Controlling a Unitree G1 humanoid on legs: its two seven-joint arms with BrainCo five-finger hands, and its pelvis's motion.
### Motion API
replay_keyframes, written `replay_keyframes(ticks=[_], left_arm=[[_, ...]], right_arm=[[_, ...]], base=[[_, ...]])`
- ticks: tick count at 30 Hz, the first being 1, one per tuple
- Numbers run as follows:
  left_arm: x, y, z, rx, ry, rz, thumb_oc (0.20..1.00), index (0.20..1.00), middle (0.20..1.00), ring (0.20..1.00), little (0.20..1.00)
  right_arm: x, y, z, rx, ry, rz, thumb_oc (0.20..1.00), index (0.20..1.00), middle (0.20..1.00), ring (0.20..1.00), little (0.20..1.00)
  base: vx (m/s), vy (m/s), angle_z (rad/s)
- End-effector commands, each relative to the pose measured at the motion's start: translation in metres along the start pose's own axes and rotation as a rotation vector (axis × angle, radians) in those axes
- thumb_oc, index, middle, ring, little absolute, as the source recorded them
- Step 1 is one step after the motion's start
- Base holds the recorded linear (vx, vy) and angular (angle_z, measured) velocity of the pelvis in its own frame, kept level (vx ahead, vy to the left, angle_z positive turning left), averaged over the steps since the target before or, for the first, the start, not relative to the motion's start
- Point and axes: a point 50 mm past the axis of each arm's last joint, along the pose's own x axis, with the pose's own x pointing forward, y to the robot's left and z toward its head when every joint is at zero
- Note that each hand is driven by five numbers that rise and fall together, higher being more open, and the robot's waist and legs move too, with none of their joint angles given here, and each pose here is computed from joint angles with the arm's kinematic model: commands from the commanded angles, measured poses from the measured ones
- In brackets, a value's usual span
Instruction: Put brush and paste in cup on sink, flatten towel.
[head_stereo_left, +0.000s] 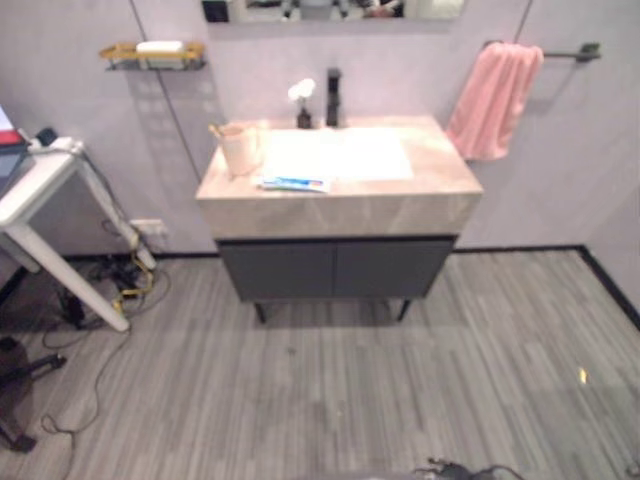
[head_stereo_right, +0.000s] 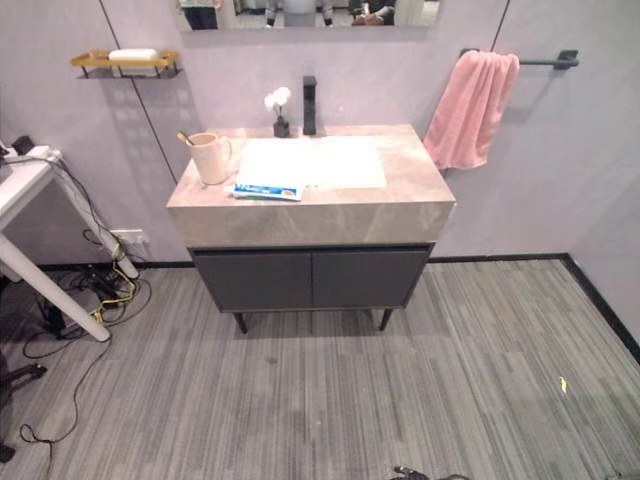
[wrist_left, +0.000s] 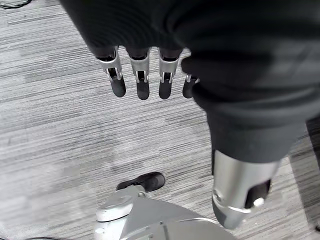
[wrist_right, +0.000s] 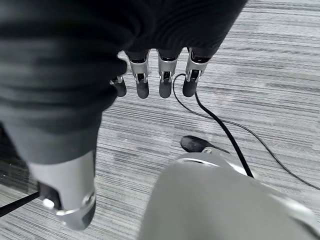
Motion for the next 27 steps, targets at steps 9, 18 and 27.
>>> replay_keyframes(ticks=[9, 18, 27], left_arm=[[-0.003, 0.009, -0.014, -0.021, 0.058, 0.027, 1.000, 1.000, 1.000, 1.000, 1.000], [-0.004, 0.044, 0.032, 0.134, -0.057, 0.123, 1.000, 1.000, 1.000, 1.000, 1.000], [-0.005, 0.042, 0.070, 0.251, -0.205, 0.150, 1.000, 1.000, 1.000, 1.000, 1.000]], right_arm=[[-0.002, -0.012, 0.016, -0.044, -0.078, -0.031, 1.000, 1.000, 1.000, 1.000, 1.000], [-0.007, -0.015, -0.014, -0.141, 0.010, -0.008, 1.000, 1.000, 1.000, 1.000, 1.000], [-0.016, -0.053, -0.010, 0.021, -0.012, -0.179, 1.000, 1.000, 1.000, 1.000, 1.000]], base=[[0.18, -0.007, -0.20], [0.43, -0.173, 0.37], [0.20, -0.019, 0.19]])
